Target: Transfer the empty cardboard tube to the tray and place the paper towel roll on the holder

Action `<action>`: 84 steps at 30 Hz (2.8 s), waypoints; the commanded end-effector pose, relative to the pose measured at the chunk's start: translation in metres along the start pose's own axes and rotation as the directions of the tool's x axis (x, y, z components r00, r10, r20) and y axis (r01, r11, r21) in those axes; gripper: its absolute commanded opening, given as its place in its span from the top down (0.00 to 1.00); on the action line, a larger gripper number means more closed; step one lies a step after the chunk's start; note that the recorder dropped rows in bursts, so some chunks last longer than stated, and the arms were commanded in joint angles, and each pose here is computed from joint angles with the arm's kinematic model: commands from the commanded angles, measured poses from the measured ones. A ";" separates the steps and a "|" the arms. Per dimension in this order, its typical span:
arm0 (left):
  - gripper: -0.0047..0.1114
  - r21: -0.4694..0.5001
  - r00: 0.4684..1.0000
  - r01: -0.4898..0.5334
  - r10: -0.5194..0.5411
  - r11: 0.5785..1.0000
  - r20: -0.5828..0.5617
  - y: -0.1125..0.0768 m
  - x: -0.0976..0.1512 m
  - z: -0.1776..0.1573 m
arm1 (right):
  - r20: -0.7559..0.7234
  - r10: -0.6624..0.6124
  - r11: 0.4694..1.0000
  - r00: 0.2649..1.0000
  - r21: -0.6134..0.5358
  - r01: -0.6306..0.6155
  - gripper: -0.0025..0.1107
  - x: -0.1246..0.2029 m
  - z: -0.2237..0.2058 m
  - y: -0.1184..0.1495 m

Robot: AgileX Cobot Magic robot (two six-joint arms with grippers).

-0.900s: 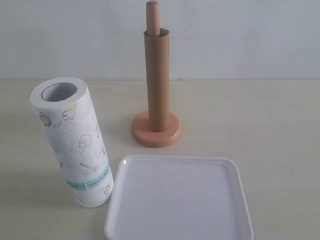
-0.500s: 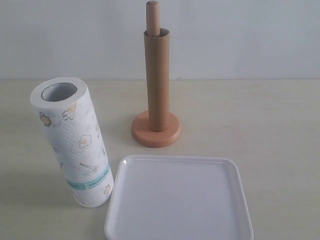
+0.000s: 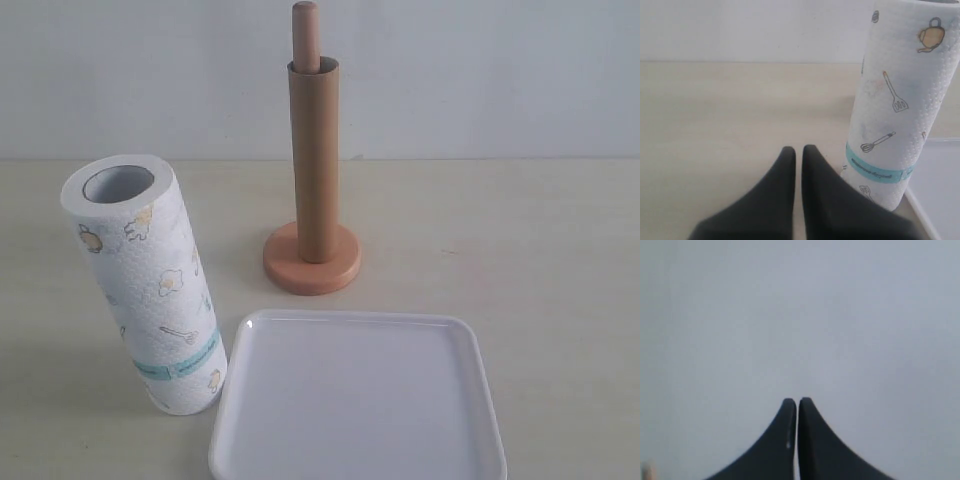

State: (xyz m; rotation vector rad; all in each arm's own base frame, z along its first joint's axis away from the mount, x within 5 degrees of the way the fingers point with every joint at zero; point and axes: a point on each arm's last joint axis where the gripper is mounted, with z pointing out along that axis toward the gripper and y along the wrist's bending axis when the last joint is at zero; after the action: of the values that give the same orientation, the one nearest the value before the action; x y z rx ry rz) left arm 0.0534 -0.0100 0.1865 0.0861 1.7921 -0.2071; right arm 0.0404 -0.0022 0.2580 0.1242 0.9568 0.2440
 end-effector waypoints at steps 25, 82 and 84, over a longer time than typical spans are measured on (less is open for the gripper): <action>0.92 0.005 1.000 0.005 -0.005 1.000 -0.001 0.000 0.001 0.000 | -0.863 0.078 0.807 0.498 -0.239 -0.540 0.97 0.117 0.158 0.052; 0.92 0.005 1.000 0.005 -0.005 1.000 -0.001 0.000 0.001 0.000 | -0.735 -0.102 0.873 0.670 -0.389 -0.294 0.11 0.329 0.217 0.147; 0.92 0.005 1.000 0.005 -0.005 1.000 -0.001 0.000 0.001 0.000 | -0.735 -0.102 0.873 0.670 -0.389 -0.294 0.33 0.329 0.217 0.147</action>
State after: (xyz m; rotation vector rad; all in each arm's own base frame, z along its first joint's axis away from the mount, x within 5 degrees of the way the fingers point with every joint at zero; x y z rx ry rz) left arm 0.0534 -0.0100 0.1865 0.0861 1.7921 -0.2071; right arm 0.3762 0.2249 0.1498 -0.4347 1.7023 0.6613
